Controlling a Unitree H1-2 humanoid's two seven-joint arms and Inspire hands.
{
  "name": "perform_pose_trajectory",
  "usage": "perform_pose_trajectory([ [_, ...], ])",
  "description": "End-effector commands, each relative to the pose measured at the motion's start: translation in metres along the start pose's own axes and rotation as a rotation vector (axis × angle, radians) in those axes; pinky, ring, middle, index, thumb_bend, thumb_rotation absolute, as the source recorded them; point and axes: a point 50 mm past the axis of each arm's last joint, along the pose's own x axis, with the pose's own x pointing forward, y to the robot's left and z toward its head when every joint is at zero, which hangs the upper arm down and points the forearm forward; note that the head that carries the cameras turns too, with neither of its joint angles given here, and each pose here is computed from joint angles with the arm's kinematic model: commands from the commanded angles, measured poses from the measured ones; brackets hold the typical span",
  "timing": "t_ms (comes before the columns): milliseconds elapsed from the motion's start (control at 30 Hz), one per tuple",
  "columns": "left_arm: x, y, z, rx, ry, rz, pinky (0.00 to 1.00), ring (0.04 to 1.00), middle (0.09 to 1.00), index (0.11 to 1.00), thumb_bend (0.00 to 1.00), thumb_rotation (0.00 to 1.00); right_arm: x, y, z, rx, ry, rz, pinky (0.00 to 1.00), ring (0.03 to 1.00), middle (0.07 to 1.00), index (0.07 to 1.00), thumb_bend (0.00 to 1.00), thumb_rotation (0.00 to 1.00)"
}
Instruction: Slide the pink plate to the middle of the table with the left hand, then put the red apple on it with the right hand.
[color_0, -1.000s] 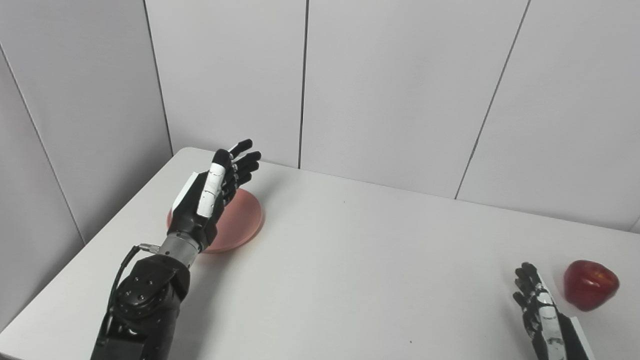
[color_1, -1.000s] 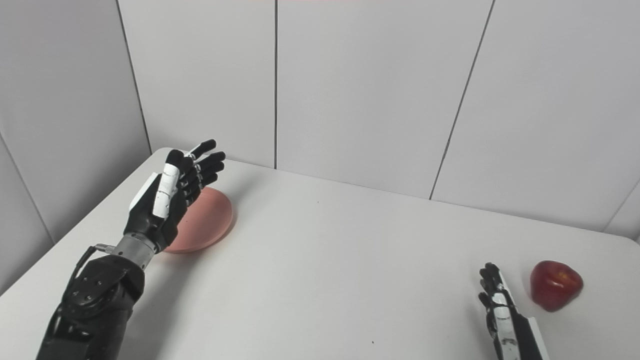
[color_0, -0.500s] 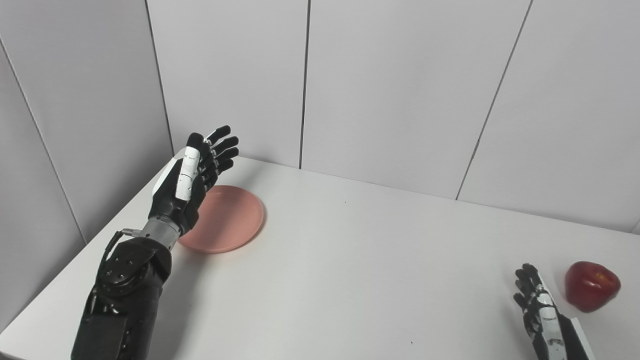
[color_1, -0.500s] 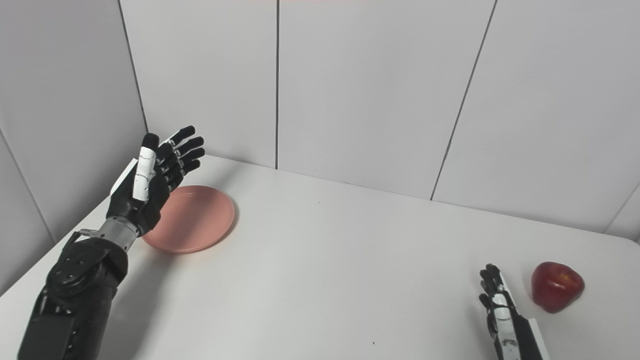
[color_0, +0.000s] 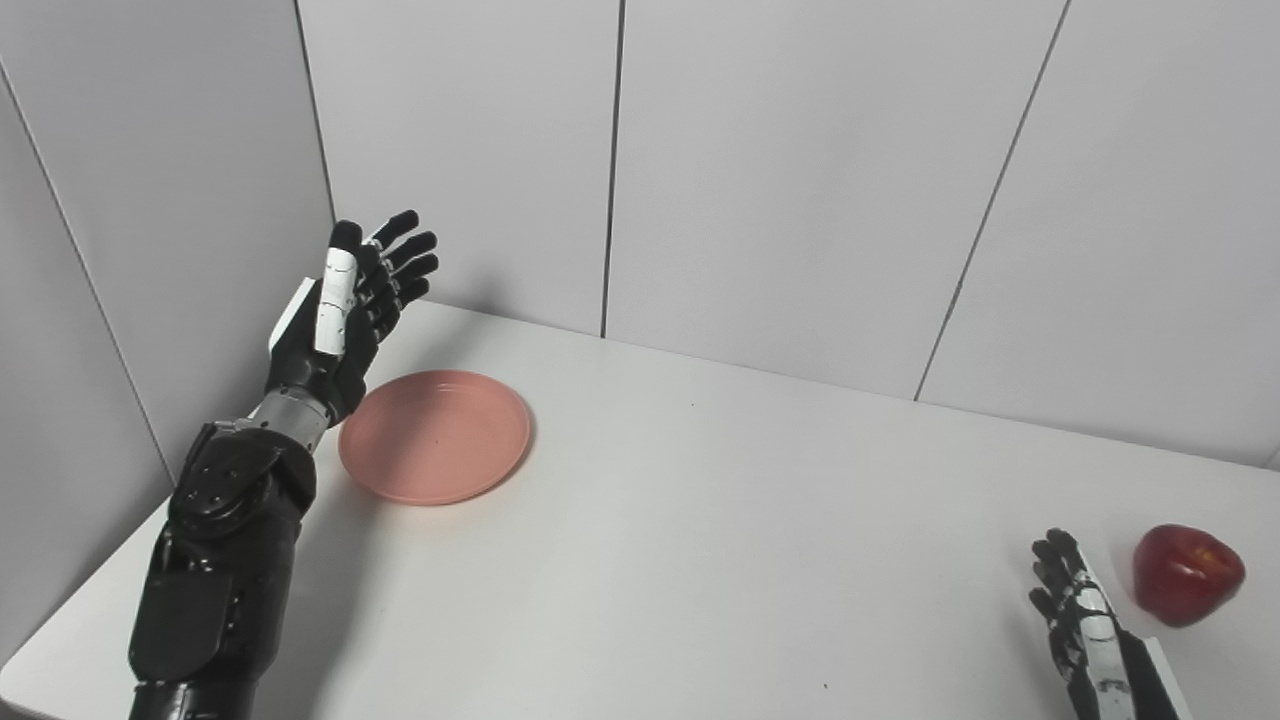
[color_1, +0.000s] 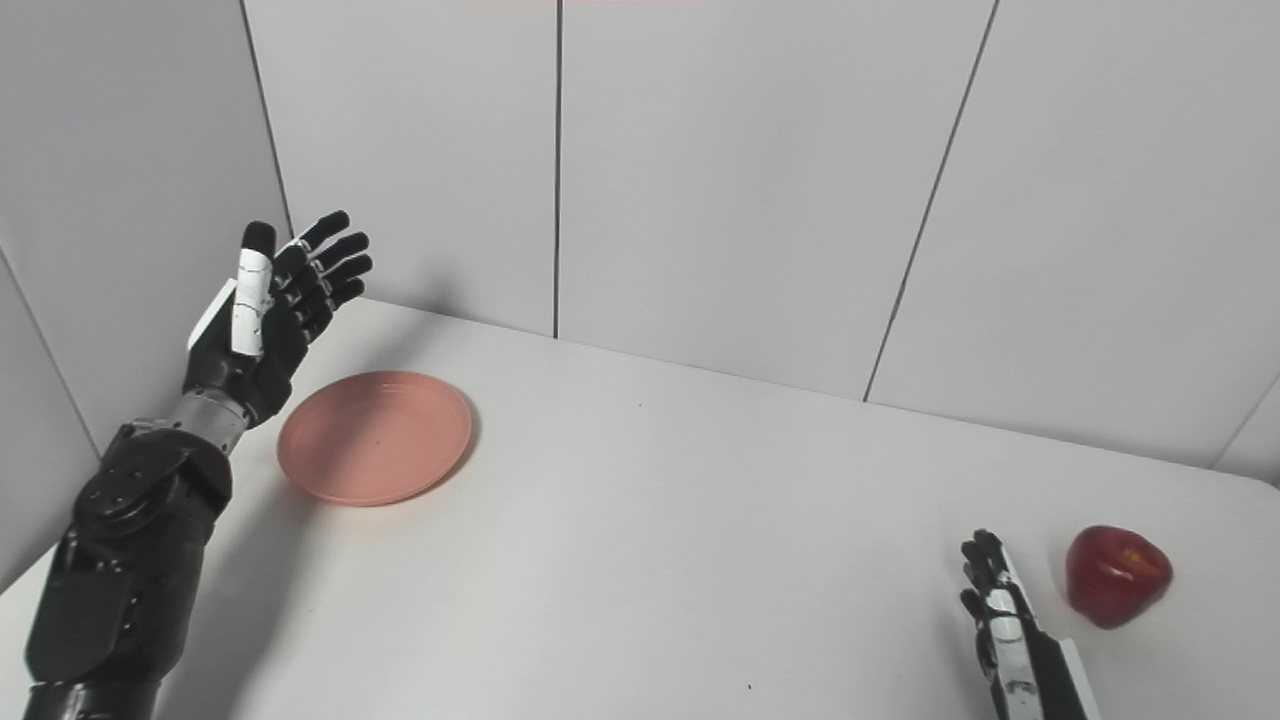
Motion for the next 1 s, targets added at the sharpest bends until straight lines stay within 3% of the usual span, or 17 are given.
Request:
perform_pose_trajectory([
  [0, 0.019, 0.002, 0.026, 0.013, -0.098, -0.004, 0.96, 0.895, 0.882, 0.873, 0.94, 0.98, -0.009, 0.008, -0.016, 0.026, 0.019, -0.004, 1.0, 1.0, 0.96, 0.967, 0.72, 0.99],
  [600, 0.049, 0.045, 0.0, 0.001, -0.056, 0.112, 0.89, 0.892, 0.886, 0.916, 0.98, 0.94, -0.01, 0.008, -0.018, 0.046, 0.029, -0.005, 1.0, 1.0, 0.962, 0.953, 0.74, 0.94],
  [967, 0.06, 0.072, -0.019, 0.023, -0.008, 0.193, 0.94, 0.902, 0.873, 0.934, 1.0, 0.9, -0.011, 0.008, -0.017, 0.042, 0.034, -0.005, 1.0, 1.0, 0.958, 0.954, 0.74, 0.93],
])
